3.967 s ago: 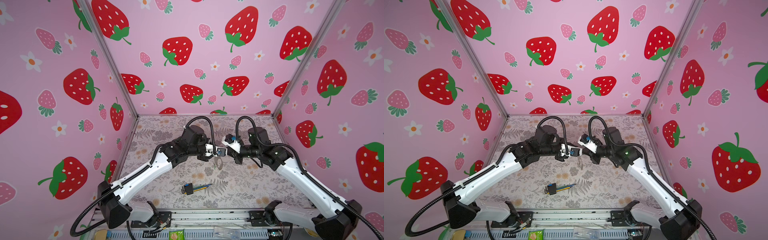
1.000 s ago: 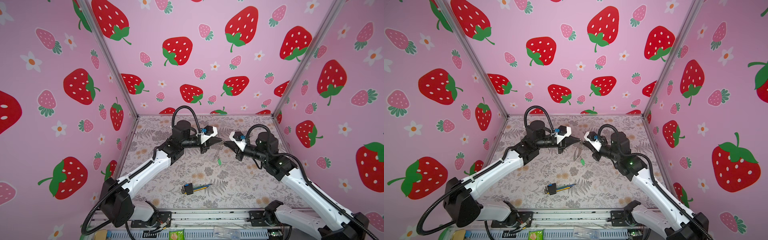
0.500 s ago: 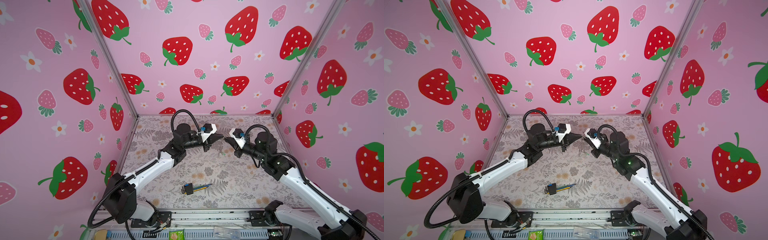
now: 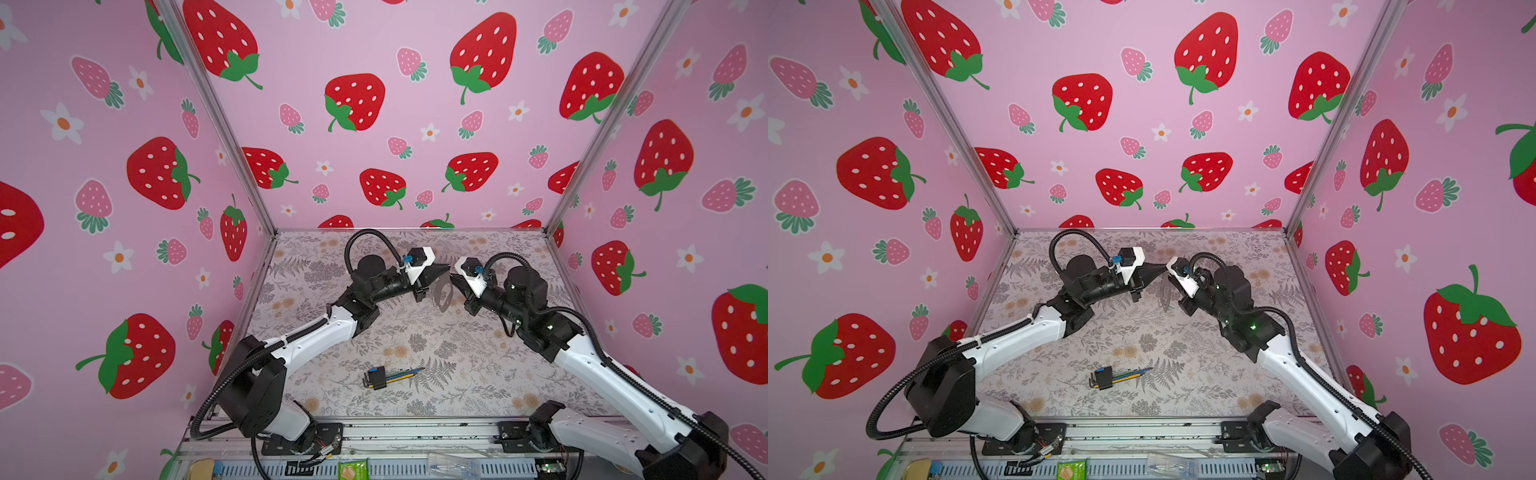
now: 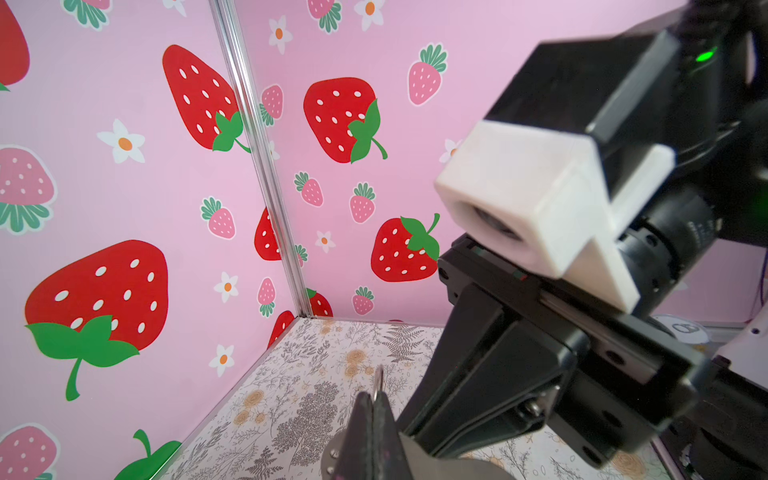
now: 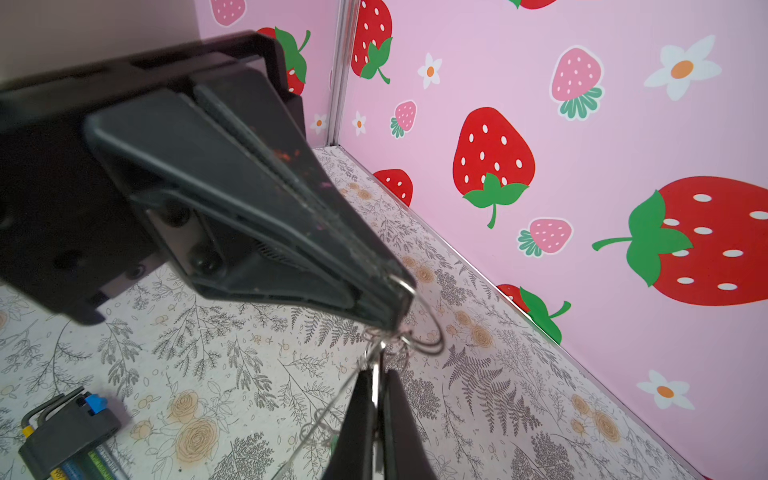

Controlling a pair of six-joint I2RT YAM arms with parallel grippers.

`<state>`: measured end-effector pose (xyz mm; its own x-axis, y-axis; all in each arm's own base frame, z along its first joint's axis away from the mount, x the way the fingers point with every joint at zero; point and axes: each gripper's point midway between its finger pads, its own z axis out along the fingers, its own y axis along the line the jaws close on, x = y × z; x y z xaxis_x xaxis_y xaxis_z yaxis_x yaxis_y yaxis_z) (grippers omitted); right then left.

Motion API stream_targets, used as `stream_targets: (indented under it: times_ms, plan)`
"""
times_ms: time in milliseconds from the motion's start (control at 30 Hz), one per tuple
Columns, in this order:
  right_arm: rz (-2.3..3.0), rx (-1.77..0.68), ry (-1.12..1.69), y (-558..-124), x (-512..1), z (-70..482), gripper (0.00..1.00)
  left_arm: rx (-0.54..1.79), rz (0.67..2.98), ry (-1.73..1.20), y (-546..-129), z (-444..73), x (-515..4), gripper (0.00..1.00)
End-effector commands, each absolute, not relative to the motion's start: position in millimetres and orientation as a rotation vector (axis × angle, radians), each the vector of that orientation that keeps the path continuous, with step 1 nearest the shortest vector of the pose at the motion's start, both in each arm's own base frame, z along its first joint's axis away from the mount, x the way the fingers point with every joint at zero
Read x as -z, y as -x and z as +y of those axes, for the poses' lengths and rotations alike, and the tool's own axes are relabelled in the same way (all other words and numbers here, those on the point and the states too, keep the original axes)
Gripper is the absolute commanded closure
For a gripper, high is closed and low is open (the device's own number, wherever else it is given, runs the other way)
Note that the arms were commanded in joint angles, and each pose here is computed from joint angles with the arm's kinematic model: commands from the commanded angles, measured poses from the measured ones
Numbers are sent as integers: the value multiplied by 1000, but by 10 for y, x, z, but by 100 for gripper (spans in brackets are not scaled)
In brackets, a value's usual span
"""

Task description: Put the keys on the keyring

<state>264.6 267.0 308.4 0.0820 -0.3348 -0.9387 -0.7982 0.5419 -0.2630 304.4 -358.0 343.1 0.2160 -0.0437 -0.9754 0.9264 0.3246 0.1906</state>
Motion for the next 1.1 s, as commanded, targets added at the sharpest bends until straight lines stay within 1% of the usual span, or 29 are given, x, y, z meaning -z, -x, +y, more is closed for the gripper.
stream_targets:
  times_ms: [0,133,233,300,400,667,833,1067]
  plan:
    - [1517,-450,1018,-2632,-3053,2674,98,857,1057,-956,-3030,-3562,-3644,100]
    - [1491,-385,1025,-2584,-3144,2546,91,879,1058,-978,-3002,-3530,-3611,100]
    - [1488,-354,1023,-2550,-3180,2445,93,895,1049,-997,-2968,-3504,-3624,100]
    - [1497,-348,1029,-2540,-3152,2421,97,904,1047,-1007,-2950,-3491,-3638,100]
    - [1504,-361,1033,-2539,-3130,2441,100,915,1041,-1030,-2908,-3492,-3653,100]
    - [1491,-302,1050,-2560,-3200,2393,100,864,1075,-1152,-2813,-3487,-3558,100]
    - [1438,-313,1078,-2513,-3334,2431,100,825,1123,-1226,-2787,-3471,-3413,100]
    - [1418,-348,1147,-2513,-3353,2565,100,795,1187,-1284,-2814,-3473,-3229,100]
